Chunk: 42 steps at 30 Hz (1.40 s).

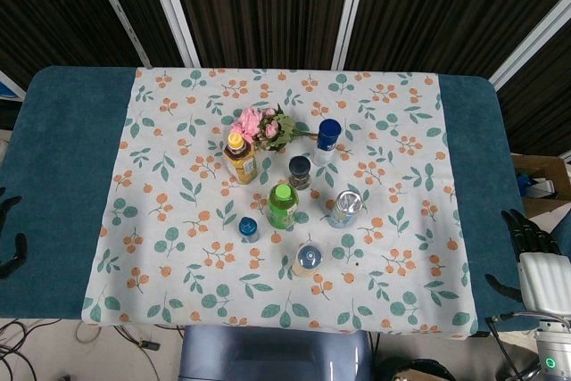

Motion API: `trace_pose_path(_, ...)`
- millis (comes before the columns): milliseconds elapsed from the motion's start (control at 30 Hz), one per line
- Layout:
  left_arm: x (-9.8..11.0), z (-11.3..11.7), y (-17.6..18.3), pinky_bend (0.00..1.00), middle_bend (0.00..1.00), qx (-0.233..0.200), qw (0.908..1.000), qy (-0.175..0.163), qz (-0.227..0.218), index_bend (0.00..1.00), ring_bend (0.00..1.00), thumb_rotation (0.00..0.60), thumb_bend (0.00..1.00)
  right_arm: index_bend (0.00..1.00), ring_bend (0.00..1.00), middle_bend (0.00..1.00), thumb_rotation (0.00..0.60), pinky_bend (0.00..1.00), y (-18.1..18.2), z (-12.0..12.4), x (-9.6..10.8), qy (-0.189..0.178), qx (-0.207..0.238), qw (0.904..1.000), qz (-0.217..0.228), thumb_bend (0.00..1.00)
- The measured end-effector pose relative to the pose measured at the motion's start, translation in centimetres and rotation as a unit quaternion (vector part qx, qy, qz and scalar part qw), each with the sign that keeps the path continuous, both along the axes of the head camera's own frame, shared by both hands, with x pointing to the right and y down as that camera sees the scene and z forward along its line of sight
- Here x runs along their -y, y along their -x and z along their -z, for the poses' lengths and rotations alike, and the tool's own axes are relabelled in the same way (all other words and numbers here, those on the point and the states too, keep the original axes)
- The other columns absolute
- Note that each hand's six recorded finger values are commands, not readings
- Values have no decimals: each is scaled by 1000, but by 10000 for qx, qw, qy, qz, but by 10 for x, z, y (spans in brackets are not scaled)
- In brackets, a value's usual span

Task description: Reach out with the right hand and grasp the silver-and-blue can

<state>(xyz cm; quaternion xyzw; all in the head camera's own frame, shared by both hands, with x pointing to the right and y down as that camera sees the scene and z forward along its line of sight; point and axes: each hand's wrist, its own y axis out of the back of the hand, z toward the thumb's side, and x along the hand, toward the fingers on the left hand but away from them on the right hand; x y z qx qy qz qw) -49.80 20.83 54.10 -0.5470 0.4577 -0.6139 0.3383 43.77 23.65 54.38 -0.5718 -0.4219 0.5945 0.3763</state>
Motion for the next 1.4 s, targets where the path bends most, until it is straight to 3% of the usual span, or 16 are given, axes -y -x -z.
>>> trace_pose_path(600,0,1,0,0,54,16,10000,-24,-7,167,42,600,528,34,140,96,600,212,2,-4,2,-13,129,9999,-40,155)
trace_pose_path(800,-1,2,-1,0,54,-3,10000,-51,-3,167,42,600,528,8,106,86,600,209,4,-8,2,50,525,9985,-145,116)
trace_pose_path(933,-3,3,-1,0,55,-30,10000,-58,23,167,42,600,528,8,93,80,600,195,9,-14,3,133,1070,9938,-265,96)
trace_pose_path(1033,-3,4,-1,0,55,-35,10000,-65,7,167,42,600,527,10,93,77,600,194,14,-22,8,274,1711,9839,-443,86)
trace_pose_path(1133,-3,4,-1,0,54,-39,10000,-52,8,167,42,600,528,11,91,77,600,189,20,-31,17,479,2504,9644,-701,82)
trace_pose_path(1233,-3,3,-1,0,54,-36,10000,-32,12,167,42,600,528,11,89,73,600,181,29,-41,29,716,3336,9347,-999,59)
trace_pose_path(1267,-3,3,-1,0,54,-32,10000,-20,20,167,42,600,528,11,89,72,600,178,33,-46,35,818,3644,9209,-1115,51)
trace_pose_path(1400,-3,2,0,0,54,-31,10000,-2,48,167,42,600,528,12,90,71,600,177,50,-66,59,1148,4394,8795,-1419,44)
